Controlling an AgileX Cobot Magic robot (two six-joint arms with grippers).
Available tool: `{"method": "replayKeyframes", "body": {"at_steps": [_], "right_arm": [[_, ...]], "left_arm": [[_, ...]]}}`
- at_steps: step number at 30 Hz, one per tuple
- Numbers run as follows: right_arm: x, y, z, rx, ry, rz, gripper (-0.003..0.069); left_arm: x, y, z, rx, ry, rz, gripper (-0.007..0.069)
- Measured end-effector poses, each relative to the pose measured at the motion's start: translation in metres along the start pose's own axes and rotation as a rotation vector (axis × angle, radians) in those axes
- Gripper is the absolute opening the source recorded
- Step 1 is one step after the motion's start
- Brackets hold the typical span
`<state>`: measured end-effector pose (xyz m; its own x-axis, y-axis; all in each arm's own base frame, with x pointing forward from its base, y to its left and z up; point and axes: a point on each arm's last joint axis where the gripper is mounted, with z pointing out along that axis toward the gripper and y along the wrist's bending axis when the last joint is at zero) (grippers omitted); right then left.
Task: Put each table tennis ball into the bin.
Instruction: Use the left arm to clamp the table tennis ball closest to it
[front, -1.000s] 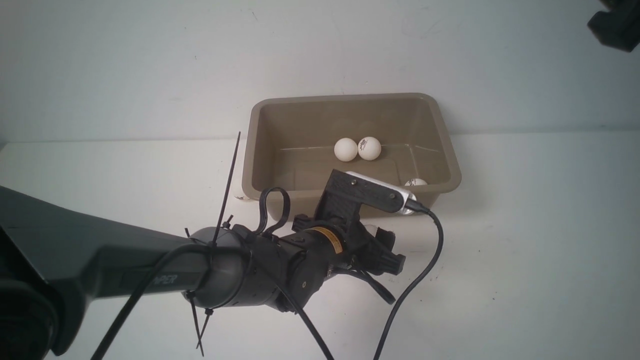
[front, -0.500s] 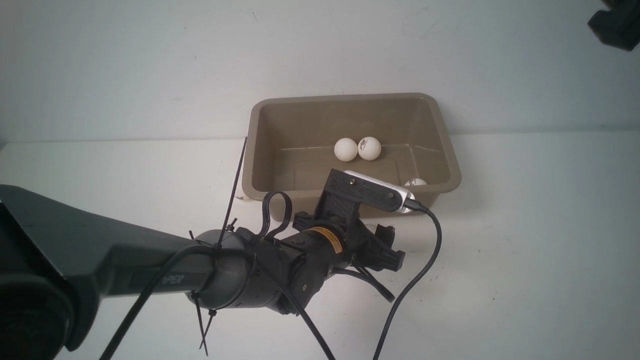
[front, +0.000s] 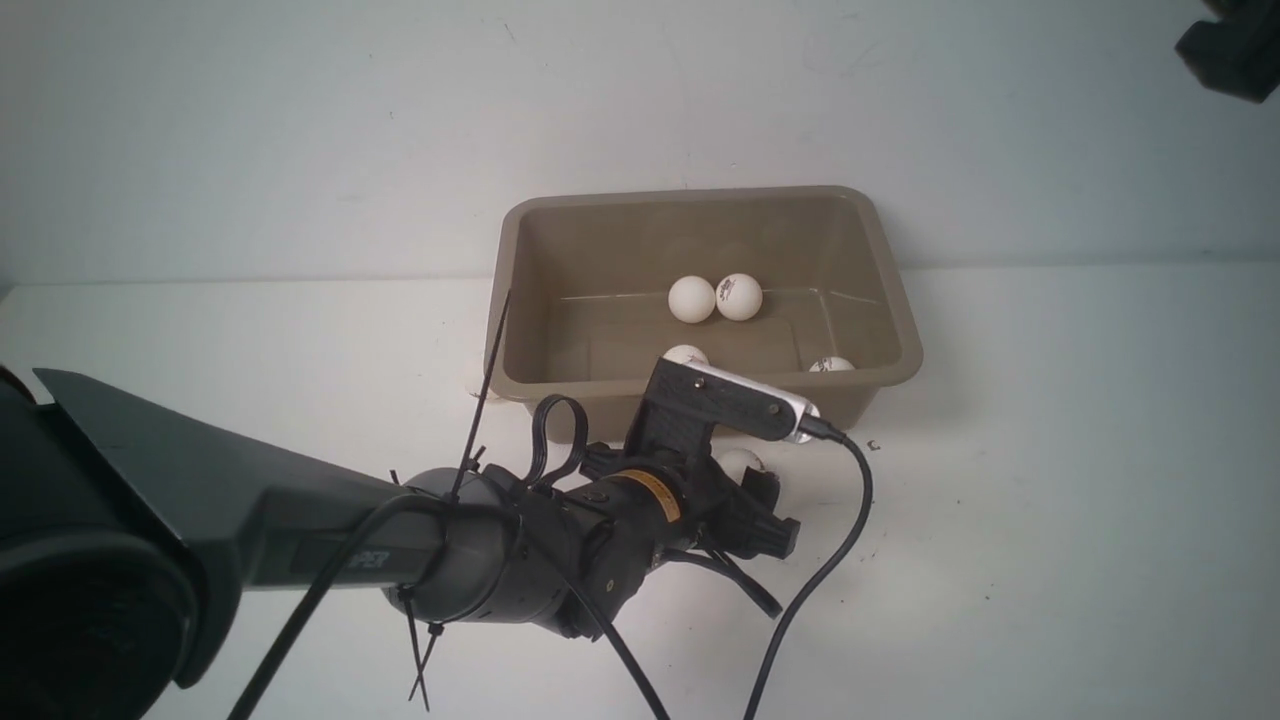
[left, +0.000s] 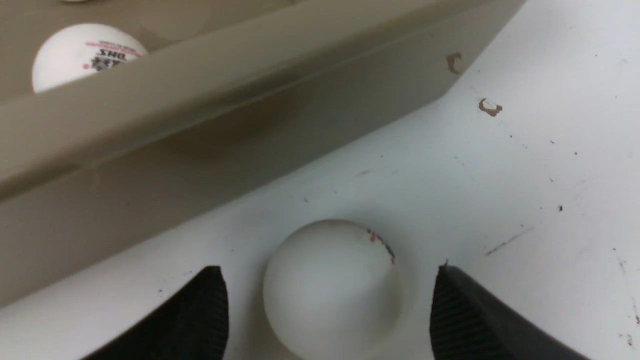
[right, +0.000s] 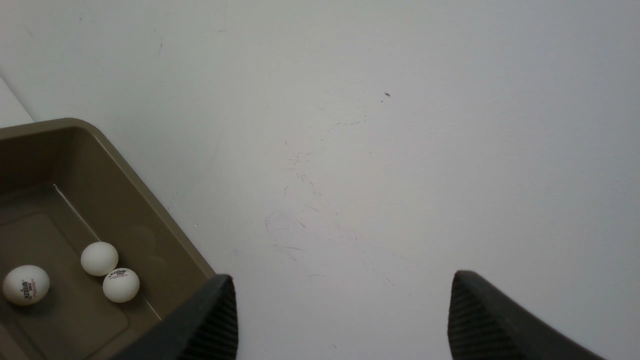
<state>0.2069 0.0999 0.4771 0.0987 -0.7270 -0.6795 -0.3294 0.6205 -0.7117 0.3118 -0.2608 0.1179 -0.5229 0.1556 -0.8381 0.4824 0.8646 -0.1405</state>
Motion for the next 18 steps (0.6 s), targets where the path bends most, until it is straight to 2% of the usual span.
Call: {"method": "replayKeyframes", "body": {"at_steps": [18], "right_arm": [[0.0001,-0.0002,0.0000,0.002,0.001,-0.004,0.0513]], "left_arm": [[0.0024,0.0012,0.0048,-0.003,-0.040,-0.012,0.0487]]}}
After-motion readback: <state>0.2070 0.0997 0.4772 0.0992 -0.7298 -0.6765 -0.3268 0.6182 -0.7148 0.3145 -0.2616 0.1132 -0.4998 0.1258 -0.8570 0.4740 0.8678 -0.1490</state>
